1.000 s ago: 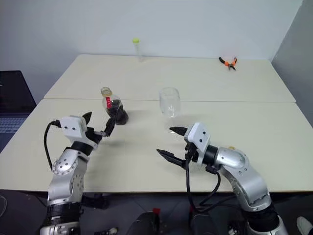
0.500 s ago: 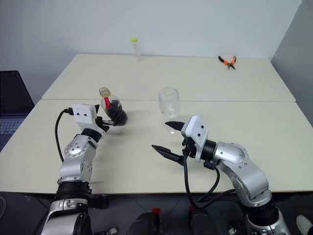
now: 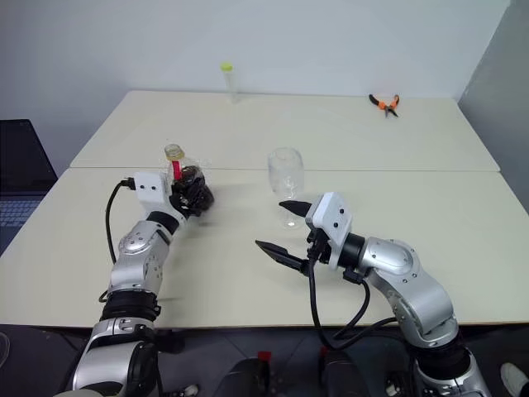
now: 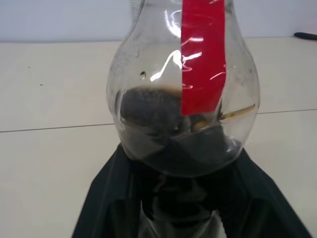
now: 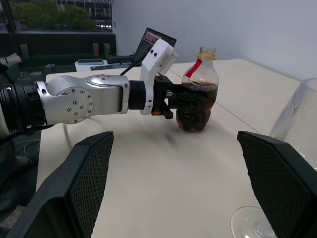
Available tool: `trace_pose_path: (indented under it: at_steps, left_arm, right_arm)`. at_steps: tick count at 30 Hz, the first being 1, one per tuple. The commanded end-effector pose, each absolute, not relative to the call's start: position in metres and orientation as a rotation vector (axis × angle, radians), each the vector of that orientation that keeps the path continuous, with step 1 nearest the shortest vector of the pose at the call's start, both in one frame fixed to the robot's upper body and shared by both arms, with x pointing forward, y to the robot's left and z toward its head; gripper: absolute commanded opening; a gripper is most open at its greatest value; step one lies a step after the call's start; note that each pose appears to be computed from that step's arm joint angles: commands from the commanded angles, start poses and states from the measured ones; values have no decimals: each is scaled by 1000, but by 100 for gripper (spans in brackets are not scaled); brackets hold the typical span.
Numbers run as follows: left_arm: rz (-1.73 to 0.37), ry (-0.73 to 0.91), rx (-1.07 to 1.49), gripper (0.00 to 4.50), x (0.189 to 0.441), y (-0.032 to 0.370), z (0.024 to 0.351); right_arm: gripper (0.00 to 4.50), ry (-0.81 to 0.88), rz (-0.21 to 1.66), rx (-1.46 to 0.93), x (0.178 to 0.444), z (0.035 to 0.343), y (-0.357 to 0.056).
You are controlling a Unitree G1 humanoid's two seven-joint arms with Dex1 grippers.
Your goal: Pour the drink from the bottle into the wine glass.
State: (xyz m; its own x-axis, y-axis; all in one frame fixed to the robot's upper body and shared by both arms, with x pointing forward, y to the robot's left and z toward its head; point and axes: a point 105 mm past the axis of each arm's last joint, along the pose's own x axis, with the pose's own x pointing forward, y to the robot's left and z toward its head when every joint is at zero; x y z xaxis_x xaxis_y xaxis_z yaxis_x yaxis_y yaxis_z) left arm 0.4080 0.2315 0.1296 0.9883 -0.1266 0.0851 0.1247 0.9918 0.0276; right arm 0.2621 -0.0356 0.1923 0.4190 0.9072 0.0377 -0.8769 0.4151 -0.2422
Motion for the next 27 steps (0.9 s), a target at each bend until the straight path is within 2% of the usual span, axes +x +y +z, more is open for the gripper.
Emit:
trace_pose_path:
  at_steps: [1, 7, 11, 16, 27]
  left_arm:
    - [-174, -197, 59, 104, 409, 224, 168]
    - [-336, -294, 270, 87, 411, 189, 211]
    - [-438, -333, 417, 83, 415, 166, 229]
    - [-614, -400, 722, 77, 418, 127, 243]
    - [-651, -534, 989, 77, 425, 117, 264]
  right_arm:
    - [429, -271, 1133, -194, 252, 210, -34]
    - [429, -338, 1032, -187, 254, 219, -46]
    - [429, -351, 962, -190, 260, 218, -53]
    - [429, -419, 740, -195, 288, 223, -71]
    - [429, -442, 751, -136, 296, 221, -61]
